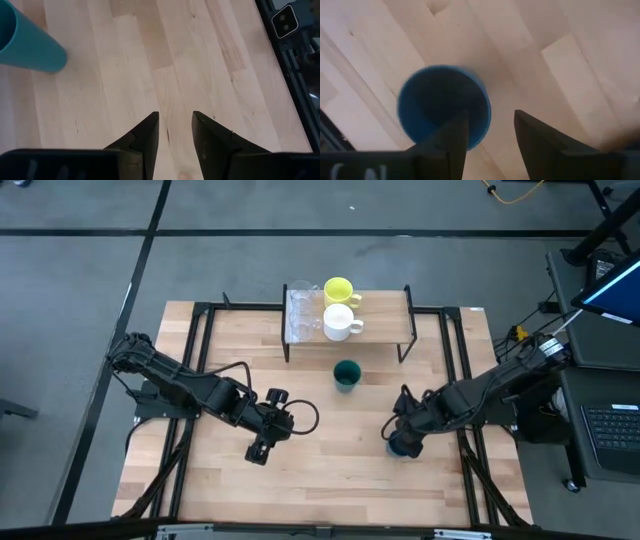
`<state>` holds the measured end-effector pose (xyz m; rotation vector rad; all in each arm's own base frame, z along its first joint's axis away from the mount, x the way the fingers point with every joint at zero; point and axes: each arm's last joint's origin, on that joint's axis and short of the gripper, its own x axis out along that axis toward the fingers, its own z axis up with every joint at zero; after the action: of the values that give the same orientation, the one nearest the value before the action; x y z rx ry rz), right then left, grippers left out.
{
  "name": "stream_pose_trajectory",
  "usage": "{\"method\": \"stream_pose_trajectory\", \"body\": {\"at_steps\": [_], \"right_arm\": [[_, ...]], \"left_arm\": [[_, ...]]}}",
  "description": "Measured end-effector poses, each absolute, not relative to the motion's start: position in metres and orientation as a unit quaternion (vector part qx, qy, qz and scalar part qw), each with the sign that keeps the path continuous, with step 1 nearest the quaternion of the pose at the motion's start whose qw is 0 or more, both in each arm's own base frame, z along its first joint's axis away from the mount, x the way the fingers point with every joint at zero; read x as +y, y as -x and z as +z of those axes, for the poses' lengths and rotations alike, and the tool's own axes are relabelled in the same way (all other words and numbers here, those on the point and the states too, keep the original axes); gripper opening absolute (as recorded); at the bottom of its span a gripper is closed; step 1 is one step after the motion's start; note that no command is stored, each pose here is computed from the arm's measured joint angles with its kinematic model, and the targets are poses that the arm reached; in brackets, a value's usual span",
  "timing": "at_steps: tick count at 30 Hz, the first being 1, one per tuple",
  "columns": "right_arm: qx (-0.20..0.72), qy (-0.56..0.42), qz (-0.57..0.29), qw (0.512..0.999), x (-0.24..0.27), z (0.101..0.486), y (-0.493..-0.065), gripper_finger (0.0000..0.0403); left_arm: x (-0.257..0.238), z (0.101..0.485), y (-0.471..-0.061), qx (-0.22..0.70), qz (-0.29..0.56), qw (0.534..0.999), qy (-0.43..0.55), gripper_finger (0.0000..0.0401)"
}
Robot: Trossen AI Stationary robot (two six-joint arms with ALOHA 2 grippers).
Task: Stack small to large cups/mugs on shelf
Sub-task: Put the blue cup on the shelf
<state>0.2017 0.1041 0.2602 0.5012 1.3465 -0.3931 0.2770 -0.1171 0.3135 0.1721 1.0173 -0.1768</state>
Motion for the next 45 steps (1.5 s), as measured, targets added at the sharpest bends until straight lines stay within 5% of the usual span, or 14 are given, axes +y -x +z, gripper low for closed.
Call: {"method": "stream_pose_trajectory", "body": {"at_steps": [23, 29, 33, 45], "right_arm": [[0.61, -0.252, -0.172, 0.731, 0.102, 0.209, -0.199, 0.0158], [0.61, -0.272, -0.187, 0.721, 0.098, 0.203, -0.199, 0.0099], [0.591, -0.285, -0.173, 0.735, 0.099, 0.219, -0.208, 0.0018], [0.521, -0.212, -0.16, 0.811, 0.05, 0.359, -0.227, 0.0008]], "left_arm": [[-0.115, 0.314, -0.278, 0.478, -0.053, 0.871, -0.099, 0.0111], [-0.115, 0.314, -0.278, 0.478, -0.055, 0.871, -0.103, 0.0111], [-0.115, 0.314, -0.278, 0.477, -0.055, 0.871, -0.103, 0.0111], [-0.115, 0.314, -0.278, 0.477, -0.055, 0.871, -0.103, 0.0111]]}}
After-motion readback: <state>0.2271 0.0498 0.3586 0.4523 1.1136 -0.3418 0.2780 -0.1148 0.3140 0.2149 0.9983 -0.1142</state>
